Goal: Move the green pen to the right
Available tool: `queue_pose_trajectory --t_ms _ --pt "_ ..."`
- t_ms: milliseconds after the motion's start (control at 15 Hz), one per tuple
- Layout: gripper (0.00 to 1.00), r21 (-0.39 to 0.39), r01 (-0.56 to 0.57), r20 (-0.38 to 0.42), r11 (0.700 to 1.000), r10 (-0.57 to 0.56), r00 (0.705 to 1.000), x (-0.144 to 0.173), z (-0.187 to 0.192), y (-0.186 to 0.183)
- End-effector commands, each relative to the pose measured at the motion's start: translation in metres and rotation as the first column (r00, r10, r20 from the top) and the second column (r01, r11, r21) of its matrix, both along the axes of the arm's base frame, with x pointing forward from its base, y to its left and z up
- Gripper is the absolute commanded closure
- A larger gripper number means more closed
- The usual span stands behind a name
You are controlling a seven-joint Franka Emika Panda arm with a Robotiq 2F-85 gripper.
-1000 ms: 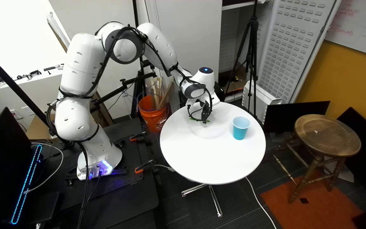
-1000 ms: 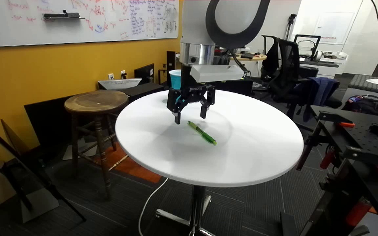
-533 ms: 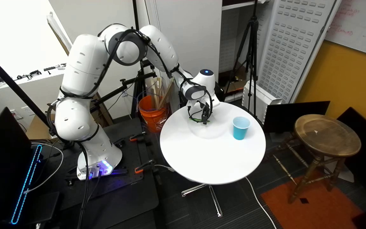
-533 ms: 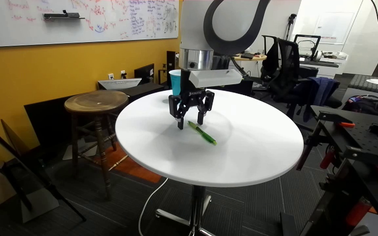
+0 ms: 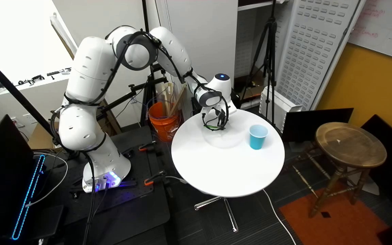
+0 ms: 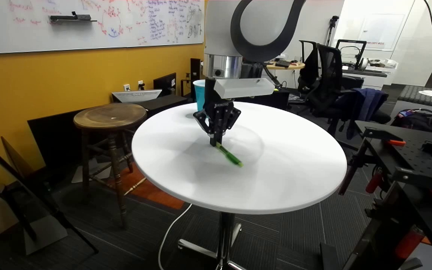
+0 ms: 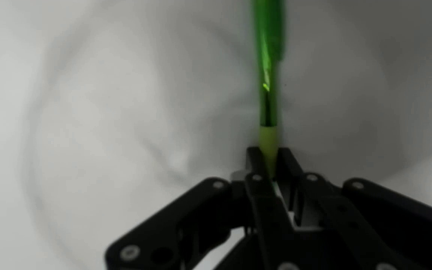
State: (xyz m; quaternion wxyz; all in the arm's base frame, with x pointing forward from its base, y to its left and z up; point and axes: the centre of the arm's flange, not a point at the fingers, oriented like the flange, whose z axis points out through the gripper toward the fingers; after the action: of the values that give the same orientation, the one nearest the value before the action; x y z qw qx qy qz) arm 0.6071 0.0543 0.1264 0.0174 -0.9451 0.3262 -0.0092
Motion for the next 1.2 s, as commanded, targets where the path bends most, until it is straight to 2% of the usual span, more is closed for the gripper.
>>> queue_pose_trajectory --t_ms 0,267,667,867,1133 --pt "0.99 0.005 0.006 0.001 1.000 -0.006 1.000 0.006 -0.001 0.003" --pt "0.97 0.010 0.027 0.004 1.000 -0.027 1.000 -0.005 0.015 0.005" --pt "0.97 0.041 0.143 0.047 0.989 -0.145 0.988 -0.046 0.066 -0.004" --pt "0.97 0.050 0.236 0.072 0.971 -0.239 0.968 -0.067 0.087 -0.028" --pt "0.97 0.058 0.374 0.104 0.926 -0.378 0.920 -0.095 0.104 -0.073"
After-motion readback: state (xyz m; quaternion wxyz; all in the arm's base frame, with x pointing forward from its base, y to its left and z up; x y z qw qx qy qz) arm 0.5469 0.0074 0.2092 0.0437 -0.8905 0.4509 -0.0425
